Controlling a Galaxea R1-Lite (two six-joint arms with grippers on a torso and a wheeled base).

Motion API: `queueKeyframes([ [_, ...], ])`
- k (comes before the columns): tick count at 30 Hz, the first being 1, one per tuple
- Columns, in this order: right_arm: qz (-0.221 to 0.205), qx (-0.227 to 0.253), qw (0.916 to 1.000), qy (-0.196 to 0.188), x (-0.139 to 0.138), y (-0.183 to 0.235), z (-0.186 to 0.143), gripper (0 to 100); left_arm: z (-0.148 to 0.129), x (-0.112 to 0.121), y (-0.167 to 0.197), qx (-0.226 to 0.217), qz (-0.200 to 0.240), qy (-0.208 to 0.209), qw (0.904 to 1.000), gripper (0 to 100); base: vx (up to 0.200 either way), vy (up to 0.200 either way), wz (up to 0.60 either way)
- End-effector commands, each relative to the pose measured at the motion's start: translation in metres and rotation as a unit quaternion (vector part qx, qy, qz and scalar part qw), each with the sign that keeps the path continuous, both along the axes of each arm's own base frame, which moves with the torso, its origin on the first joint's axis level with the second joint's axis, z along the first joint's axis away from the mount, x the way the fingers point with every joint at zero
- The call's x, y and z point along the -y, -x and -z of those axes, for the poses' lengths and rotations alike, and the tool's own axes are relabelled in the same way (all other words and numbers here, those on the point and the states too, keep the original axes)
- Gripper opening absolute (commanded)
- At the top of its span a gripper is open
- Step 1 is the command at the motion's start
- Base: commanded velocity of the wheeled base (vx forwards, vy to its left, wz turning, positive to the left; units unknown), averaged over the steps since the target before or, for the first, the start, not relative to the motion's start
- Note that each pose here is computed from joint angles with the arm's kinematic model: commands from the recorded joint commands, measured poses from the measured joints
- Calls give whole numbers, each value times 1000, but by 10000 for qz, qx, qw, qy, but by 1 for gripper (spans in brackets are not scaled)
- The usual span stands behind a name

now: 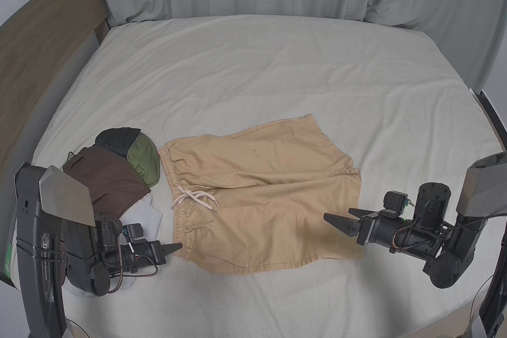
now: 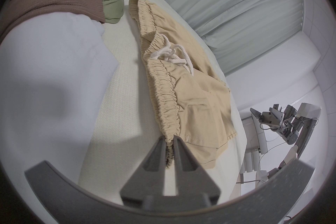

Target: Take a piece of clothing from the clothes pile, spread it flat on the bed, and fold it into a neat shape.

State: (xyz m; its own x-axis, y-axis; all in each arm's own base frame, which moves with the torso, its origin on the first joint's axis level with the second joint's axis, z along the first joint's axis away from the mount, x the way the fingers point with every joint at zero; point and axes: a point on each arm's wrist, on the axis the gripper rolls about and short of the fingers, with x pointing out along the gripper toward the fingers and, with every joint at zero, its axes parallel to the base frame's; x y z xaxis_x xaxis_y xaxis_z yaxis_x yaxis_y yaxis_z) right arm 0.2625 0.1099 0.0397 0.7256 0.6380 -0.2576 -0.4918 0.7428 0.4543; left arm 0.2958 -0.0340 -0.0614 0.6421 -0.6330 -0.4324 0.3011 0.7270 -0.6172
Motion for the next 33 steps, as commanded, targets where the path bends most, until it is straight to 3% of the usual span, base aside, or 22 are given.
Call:
queueKeyframes([
  [1,2,-13,10000,3,0,0,1,100,-1,-3,0,-3,-52,10,10000,100,0,0,0],
  [9,-27,-2,9999,103,0,-1,4,100,3,-9,5,-127,-121,-4,9998,100,0,0,0],
  [20,-30,1,9999,139,0,-1,6,100,4,3,9,-153,148,-34,9998,100,0,0,0],
  [21,-30,1,9999,139,0,-1,6,100,4,3,9,-153,148,-34,9998,0,0,0,0],
  [33,-2,-161,9996,224,6,5,11,100,4,3,8,-125,150,-33,9998,0,0,0,0],
])
